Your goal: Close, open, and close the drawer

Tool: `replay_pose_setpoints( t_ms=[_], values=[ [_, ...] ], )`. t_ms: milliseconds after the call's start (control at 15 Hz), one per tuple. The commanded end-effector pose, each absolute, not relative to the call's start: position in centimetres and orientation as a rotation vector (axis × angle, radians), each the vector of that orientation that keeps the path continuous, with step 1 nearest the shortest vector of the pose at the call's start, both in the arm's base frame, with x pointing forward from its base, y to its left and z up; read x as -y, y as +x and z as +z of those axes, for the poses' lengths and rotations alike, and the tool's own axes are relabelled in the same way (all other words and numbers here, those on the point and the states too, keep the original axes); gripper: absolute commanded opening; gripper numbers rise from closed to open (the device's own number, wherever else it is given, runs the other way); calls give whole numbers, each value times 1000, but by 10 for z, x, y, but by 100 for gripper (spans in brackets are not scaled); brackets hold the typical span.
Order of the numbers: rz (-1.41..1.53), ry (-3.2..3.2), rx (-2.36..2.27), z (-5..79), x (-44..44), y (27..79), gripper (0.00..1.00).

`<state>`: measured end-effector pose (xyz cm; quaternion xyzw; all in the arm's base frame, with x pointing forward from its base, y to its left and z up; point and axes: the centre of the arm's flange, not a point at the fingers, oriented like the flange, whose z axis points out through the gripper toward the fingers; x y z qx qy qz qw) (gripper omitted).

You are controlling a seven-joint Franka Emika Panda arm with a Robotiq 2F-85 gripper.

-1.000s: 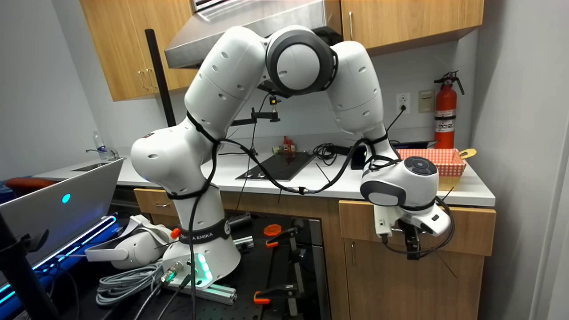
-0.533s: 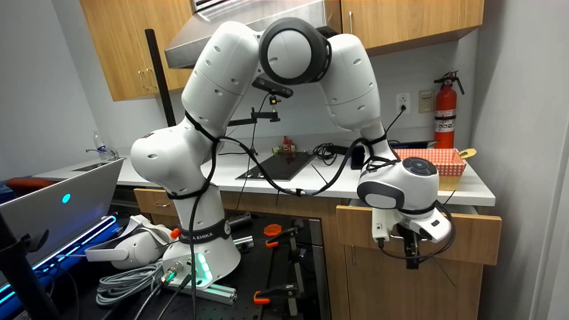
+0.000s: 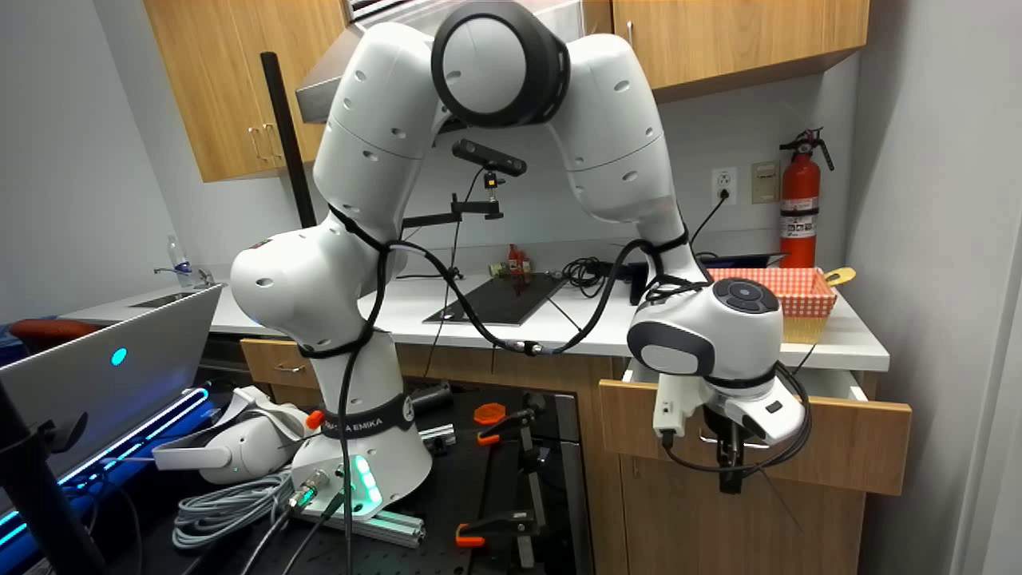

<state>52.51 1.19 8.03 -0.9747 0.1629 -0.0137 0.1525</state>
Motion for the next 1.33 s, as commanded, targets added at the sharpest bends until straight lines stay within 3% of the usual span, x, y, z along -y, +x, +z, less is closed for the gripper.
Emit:
replay_pose_setpoints(
  t_ms=[0,667,1267],
  values=[
    [-76,-2751,-501,111,0,510,100],
    [-239,-2606,-529,173,4,537,100],
    [-259,-2548,-405,190,-61,560,100]
  ],
)
